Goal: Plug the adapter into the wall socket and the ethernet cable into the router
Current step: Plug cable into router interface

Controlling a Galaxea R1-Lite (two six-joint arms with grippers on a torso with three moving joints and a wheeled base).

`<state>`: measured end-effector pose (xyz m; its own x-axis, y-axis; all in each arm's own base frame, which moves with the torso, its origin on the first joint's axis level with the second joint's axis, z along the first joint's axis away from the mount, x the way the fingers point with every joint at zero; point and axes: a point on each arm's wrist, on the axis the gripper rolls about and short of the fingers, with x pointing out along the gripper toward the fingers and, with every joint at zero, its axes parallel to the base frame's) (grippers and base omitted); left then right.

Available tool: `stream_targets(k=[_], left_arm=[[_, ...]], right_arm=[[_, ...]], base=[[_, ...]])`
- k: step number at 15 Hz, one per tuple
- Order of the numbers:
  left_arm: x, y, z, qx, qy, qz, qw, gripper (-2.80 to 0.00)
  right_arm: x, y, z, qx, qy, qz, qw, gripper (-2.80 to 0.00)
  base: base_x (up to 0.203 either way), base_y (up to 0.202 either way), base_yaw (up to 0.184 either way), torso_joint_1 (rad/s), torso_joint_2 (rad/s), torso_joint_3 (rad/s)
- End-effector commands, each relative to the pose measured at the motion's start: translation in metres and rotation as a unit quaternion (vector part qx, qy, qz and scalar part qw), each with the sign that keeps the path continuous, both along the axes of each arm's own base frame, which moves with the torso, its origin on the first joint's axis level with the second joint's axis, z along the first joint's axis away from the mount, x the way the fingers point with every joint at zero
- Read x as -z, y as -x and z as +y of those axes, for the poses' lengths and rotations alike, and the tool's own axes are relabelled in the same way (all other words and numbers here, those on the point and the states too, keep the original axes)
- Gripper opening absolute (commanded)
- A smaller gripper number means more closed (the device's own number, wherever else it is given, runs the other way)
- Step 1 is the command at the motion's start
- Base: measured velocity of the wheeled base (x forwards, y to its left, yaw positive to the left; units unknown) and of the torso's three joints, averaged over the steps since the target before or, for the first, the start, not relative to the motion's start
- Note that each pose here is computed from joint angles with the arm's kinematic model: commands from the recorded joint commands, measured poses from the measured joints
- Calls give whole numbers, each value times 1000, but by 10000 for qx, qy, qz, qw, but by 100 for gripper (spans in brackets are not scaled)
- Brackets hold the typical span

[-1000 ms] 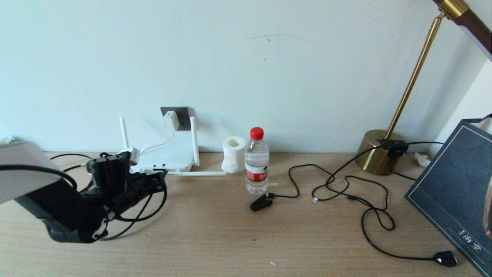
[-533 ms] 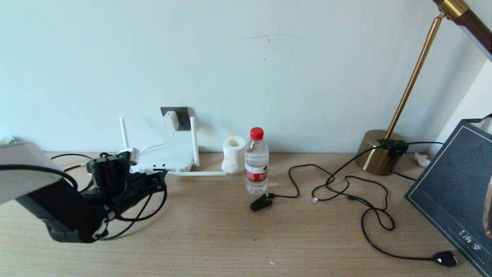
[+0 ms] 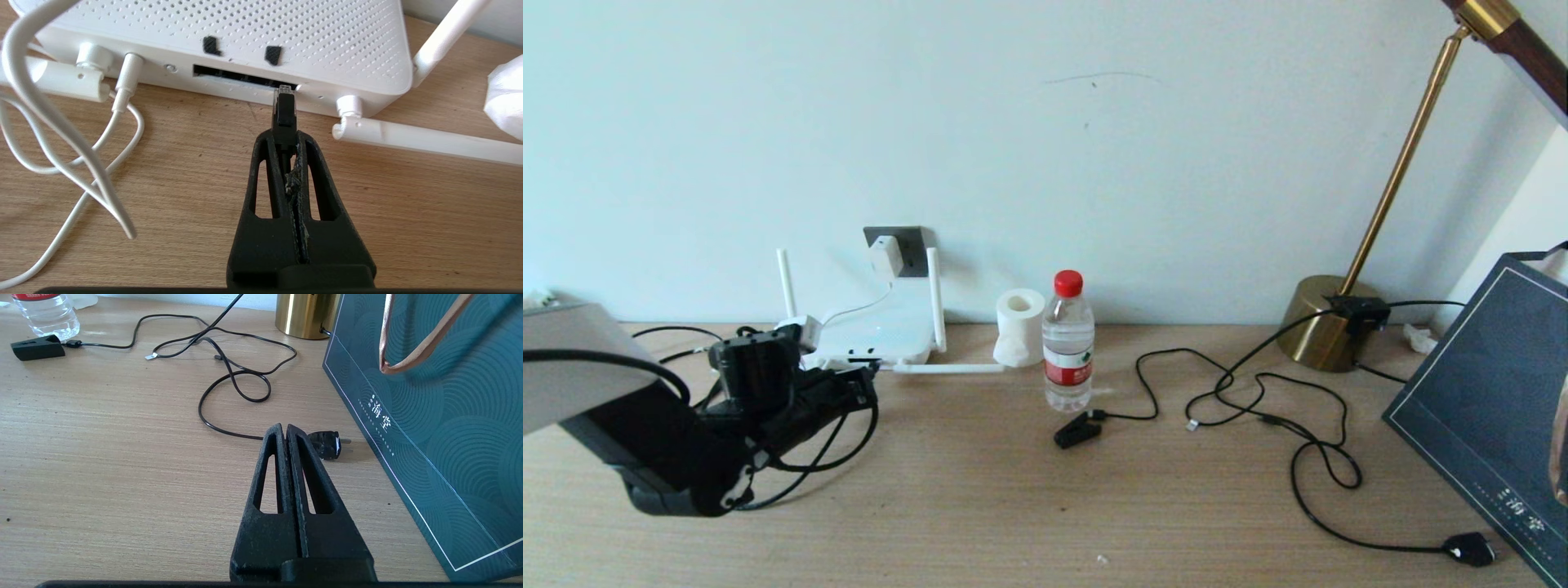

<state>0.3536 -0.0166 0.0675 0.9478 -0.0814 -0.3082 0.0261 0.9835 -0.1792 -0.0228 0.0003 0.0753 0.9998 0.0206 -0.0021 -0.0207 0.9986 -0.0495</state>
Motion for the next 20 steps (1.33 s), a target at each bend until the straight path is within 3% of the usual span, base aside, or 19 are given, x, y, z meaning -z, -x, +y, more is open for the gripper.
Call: stream_targets(k=[1,20], left_arm=[[1,-1,2,-29,7,-8,10000,-280],[-2,-2,2,-24,-6,-65,10000,-280]], right_arm=[[0,0,0,-12,5,-3,10000,-280],[0,0,0,-10,5,-2,10000,-280]], base=[[0,0,0,0,0,0],[0,0,0,0,0,0]])
